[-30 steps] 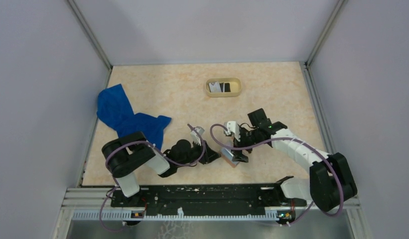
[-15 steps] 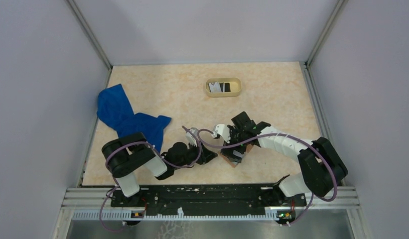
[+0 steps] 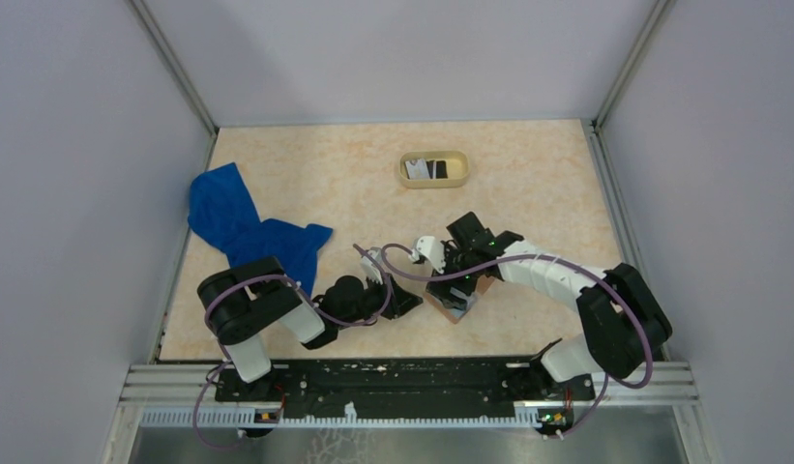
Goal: Put the credit cards into the card holder
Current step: Open the card holder at the center of the board.
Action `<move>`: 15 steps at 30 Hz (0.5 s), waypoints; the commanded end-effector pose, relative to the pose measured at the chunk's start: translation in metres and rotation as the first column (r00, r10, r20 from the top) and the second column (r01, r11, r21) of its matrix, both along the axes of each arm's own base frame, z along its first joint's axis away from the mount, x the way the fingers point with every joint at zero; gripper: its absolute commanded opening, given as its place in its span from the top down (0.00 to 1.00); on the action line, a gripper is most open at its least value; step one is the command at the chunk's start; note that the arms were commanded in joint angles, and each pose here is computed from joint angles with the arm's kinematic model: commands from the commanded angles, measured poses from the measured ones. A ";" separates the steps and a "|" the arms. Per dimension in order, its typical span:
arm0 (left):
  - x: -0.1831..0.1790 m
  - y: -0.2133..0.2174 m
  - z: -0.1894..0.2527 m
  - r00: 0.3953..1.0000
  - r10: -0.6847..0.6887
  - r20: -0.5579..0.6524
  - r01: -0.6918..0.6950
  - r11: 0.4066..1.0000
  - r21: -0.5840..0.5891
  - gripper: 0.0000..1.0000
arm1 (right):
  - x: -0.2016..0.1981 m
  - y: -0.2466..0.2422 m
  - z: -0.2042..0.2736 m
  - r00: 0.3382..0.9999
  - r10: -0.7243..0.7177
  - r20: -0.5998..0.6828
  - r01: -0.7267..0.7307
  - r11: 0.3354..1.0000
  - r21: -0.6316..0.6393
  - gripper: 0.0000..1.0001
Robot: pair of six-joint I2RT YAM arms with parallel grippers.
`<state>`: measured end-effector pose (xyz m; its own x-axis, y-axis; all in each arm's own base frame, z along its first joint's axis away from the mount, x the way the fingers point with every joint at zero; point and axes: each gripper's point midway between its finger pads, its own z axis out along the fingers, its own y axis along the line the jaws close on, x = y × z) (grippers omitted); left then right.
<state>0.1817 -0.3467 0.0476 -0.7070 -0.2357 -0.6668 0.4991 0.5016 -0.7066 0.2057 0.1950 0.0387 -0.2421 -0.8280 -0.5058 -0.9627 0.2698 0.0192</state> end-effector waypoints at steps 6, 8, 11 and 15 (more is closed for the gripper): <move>-0.001 -0.006 0.009 1.000 -0.015 0.021 0.016 0.999 -0.035 0.73 | 0.013 0.012 0.020 1.000 -0.019 0.016 0.018 0.997 0.069 0.19; -0.001 -0.006 0.009 1.000 -0.016 0.022 0.017 0.999 -0.034 0.73 | 0.014 0.010 0.015 1.000 -0.022 0.013 0.022 0.999 0.050 0.20; -0.001 -0.006 0.009 1.000 -0.017 0.022 0.018 0.999 -0.034 0.73 | 0.016 0.006 0.009 0.999 -0.032 0.011 0.032 0.999 0.022 0.22; -0.001 -0.006 0.009 1.000 -0.019 0.023 0.019 0.999 -0.034 0.73 | 0.016 0.004 0.004 0.999 -0.037 0.004 0.037 0.999 0.003 0.25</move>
<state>0.1809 -0.3470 0.0477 -0.7085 -0.2332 -0.6661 0.5009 0.4987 -0.7074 0.2096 0.1945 0.0362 -0.2725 -0.8236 -0.4973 -0.9557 0.2913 0.0413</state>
